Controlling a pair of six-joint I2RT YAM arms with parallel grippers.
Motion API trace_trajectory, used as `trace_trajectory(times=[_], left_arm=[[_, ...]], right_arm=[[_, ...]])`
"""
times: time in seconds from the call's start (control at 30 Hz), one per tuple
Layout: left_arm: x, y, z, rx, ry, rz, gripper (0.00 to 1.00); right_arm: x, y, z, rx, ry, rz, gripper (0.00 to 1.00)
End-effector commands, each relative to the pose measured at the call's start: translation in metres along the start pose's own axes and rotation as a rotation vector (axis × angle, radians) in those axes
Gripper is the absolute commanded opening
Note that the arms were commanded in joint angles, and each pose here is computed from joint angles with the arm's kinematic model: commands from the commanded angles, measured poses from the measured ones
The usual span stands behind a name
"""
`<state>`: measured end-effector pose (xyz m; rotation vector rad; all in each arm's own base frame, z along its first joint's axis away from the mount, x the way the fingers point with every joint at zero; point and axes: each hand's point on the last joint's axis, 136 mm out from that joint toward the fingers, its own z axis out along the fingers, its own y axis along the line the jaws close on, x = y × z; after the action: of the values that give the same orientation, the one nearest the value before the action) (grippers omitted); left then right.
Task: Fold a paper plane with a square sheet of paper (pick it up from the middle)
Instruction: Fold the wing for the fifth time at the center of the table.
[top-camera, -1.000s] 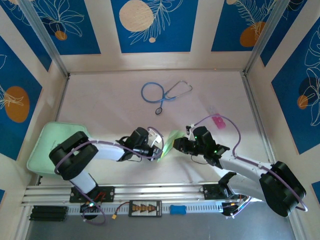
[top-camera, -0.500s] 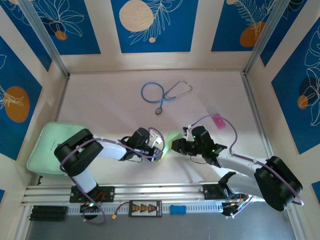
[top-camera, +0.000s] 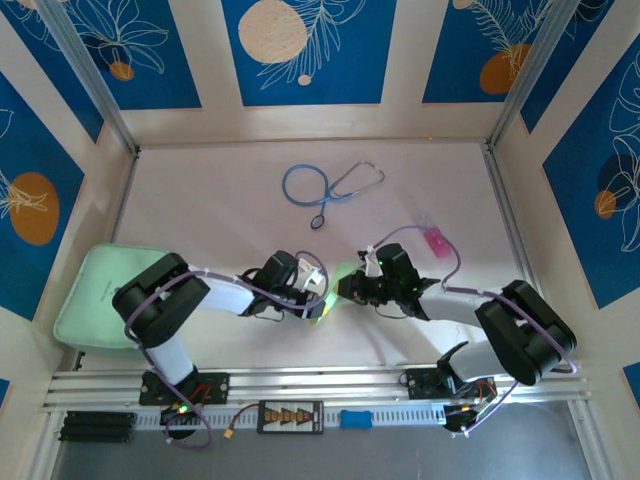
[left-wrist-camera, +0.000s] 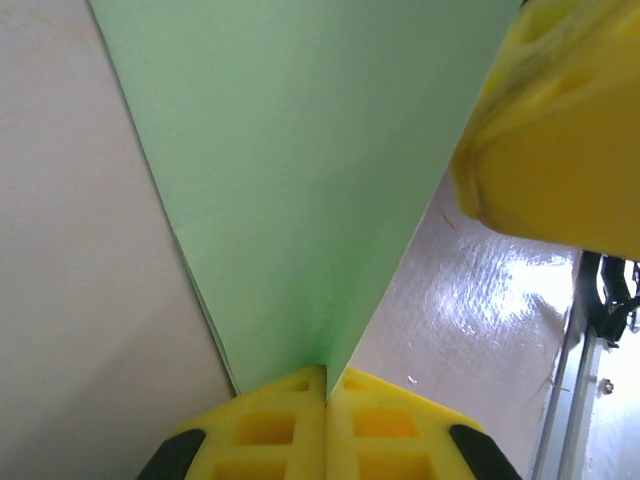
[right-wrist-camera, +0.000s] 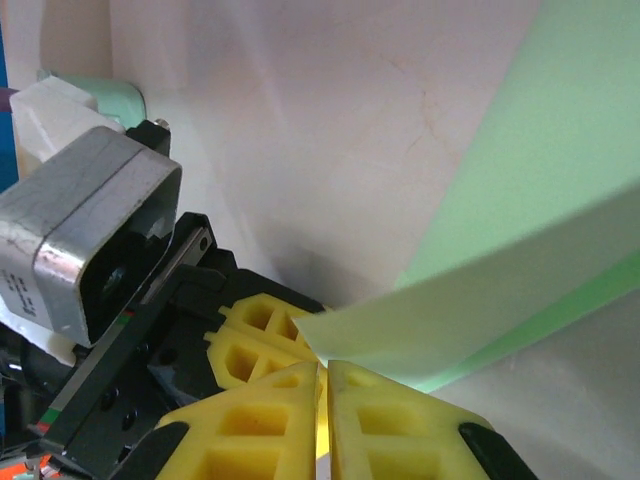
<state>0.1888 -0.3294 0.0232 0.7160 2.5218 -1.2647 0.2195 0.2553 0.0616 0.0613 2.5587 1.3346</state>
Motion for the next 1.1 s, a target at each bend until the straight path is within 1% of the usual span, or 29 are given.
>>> trace_trajectory(times=[0.0,0.07,0.17,0.4,0.57,0.7,0.87,1.07], left_arm=[[0.009,0.008,0.008,-0.004,0.064,-0.051,0.00],[0.011,0.009,0.010,-0.003,0.081,-0.056,0.00],[0.012,0.012,0.012,-0.016,0.102,-0.072,0.00],[0.015,0.015,0.015,-0.024,0.136,-0.105,0.00],[0.017,0.017,0.016,-0.033,0.155,-0.119,0.00],[0.017,0.018,0.017,-0.037,0.161,-0.125,0.00],[0.018,0.019,0.018,-0.036,0.172,-0.140,0.00],[0.017,0.023,0.017,-0.044,0.159,-0.169,0.00]], right_arm=[[-0.012,0.002,0.001,-0.018,-0.027,0.015,0.12],[-0.015,0.001,0.000,-0.030,-0.034,0.030,0.12],[-0.016,-0.007,0.000,0.006,-0.042,0.047,0.12],[-0.018,-0.017,0.003,0.030,-0.040,0.080,0.12],[-0.016,-0.011,0.003,0.016,-0.037,0.064,0.13],[-0.010,-0.002,0.005,-0.001,-0.013,0.041,0.13],[-0.014,-0.015,0.007,0.041,-0.035,0.072,0.13],[-0.022,-0.019,0.010,0.038,-0.041,0.081,0.12]])
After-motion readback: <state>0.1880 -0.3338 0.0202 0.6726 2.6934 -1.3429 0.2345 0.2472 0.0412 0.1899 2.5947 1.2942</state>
